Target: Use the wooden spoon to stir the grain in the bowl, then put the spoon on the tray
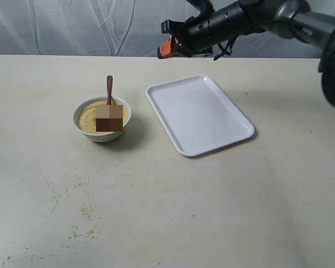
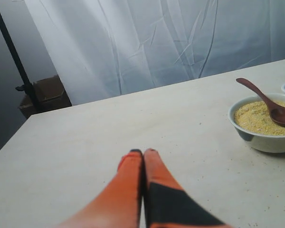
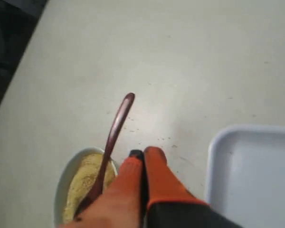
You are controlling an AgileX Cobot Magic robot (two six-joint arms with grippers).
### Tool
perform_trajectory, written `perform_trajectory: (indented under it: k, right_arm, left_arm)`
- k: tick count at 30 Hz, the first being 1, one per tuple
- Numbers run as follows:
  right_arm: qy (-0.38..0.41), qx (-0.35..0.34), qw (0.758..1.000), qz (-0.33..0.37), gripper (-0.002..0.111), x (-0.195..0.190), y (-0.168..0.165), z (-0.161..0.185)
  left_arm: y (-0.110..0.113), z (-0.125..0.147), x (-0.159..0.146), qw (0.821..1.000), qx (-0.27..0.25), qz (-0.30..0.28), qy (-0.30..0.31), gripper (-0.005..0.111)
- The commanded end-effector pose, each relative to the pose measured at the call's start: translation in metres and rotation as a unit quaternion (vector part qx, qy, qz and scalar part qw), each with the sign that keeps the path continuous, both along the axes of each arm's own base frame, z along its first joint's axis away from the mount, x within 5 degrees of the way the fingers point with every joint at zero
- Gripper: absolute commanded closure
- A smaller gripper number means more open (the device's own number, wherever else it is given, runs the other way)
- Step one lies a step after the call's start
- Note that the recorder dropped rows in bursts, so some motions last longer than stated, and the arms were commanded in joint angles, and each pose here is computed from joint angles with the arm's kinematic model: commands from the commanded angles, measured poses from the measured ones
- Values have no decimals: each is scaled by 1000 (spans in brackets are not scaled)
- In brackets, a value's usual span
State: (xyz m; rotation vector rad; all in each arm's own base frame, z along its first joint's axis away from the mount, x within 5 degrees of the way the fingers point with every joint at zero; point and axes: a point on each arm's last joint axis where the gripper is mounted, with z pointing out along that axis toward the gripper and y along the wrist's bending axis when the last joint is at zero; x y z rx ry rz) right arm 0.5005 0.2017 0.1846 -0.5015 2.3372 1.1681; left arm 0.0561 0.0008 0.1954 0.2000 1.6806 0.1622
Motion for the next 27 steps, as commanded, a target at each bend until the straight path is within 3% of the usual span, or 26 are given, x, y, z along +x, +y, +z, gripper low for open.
perform_trajectory:
  k: [1,9,14,21,27]
  right_arm:
    - [23,80,994,68,109,11,10,-20]
    - [47,111,988,95,109,14,25,-59]
    - [43,108,989,92,108,8,48,-65]
    - [34,91,989,112,70,-2,70,-68]
    - [29,90,990,109,60,-6,81,-69]
  left_arm:
    - [0,0,0,1000,2,0,-2,107]
    - [0,0,0,1000,2,0,-2,107]
    - [0,0,0,1000,2,0,-2,107]
    - [0,0,0,1000,2,0,-2,107]
    - [0,-1,0,1000,3,0,-1,107]
